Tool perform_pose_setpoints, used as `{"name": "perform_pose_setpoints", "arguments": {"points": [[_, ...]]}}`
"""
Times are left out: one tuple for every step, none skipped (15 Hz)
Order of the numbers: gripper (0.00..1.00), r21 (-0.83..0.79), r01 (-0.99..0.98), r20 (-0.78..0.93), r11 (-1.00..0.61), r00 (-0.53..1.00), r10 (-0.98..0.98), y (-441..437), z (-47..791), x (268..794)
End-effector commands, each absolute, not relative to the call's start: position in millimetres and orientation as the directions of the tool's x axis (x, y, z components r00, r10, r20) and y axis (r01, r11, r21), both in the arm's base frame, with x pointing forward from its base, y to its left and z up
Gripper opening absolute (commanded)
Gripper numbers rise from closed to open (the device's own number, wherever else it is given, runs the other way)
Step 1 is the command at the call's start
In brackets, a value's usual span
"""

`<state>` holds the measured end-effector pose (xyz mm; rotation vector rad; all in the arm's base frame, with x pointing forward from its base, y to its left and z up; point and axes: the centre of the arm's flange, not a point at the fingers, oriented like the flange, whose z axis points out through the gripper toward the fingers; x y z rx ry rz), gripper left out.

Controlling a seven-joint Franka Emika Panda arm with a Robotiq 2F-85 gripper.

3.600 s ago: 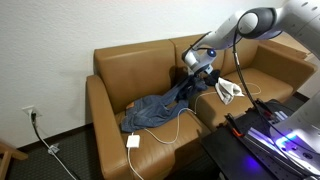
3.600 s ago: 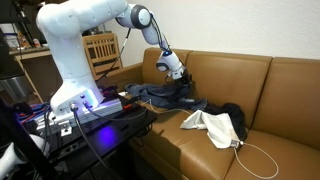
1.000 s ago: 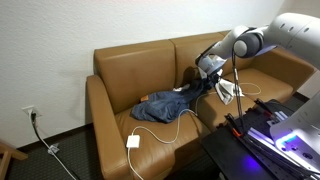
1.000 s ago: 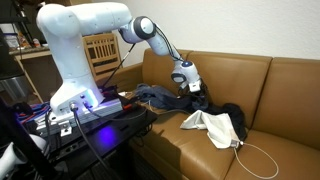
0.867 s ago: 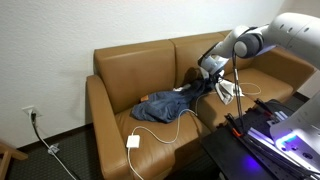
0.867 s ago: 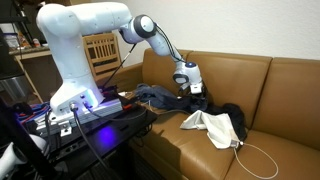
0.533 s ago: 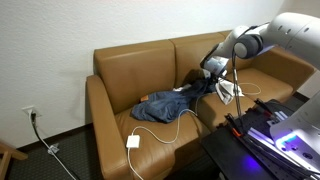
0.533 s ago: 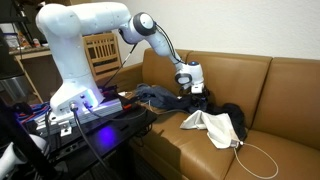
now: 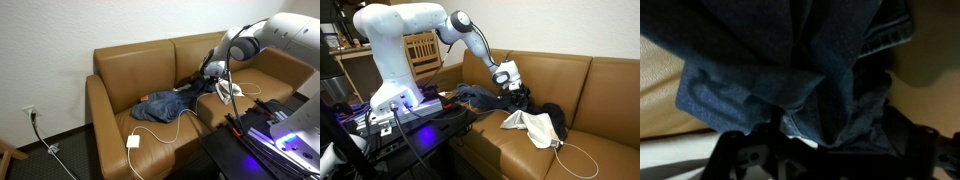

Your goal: Spread the jeans on the couch

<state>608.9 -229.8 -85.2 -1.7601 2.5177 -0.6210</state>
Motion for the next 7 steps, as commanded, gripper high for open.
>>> {"name": "perform_pose_setpoints", "arguments": {"points": [[1.00, -0.333, -0.912, 0.397, 0.239, -0.366, -0.842, -212.5, -77.0, 596.5], [1.00, -0.335, -0.916, 0.440, 0.219, -0.358, -0.823, -210.2, -72.4, 594.2], [1.00, -0.334, -0.922, 0.483, 0.197, -0.347, -0.804, -208.2, -66.1, 591.6], [1.00, -0.370, -0.911, 0.497, 0.182, -0.359, -0.790, -206.4, -58.0, 589.3], [1.00, -0.395, -0.902, 0.506, 0.173, -0.370, -0.779, -204.6, -48.2, 587.0], [1.00, -0.374, -0.906, 0.452, 0.199, -0.365, -0.814, -212.3, -48.2, 590.7], [1.00, -0.387, -0.903, 0.467, 0.188, -0.368, -0.804, -208.1, -43.3, 589.5]]}}
